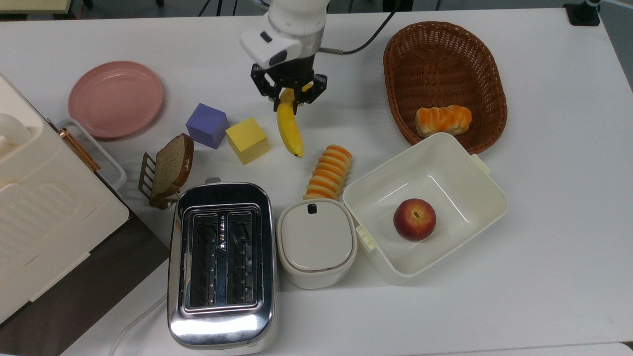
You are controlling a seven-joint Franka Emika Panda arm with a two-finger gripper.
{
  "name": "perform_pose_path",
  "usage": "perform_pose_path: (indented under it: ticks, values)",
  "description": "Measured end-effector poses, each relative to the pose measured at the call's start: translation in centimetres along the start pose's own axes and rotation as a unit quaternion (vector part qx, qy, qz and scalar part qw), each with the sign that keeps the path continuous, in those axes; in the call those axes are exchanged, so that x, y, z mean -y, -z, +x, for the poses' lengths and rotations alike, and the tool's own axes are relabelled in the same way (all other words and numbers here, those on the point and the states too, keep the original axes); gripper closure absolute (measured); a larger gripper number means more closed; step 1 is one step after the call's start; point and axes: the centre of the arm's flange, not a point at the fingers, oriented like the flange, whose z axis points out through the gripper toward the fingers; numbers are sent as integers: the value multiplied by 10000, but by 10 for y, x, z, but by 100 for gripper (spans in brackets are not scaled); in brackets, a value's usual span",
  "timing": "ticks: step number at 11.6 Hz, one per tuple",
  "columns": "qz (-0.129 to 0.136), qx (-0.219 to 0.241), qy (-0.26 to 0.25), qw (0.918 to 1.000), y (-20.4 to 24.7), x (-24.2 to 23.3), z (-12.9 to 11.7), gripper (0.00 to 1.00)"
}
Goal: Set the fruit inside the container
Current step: 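Carry the hanging banana over the white container beside the apple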
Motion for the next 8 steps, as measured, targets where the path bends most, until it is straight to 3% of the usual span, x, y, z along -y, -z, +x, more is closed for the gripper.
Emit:
perform_pose_path:
  ticks: [4,8]
  values:
    - [195,-699,-169,9972,77,18,31,66]
    - [546,-1403,-412,9877,150,52,62,66]
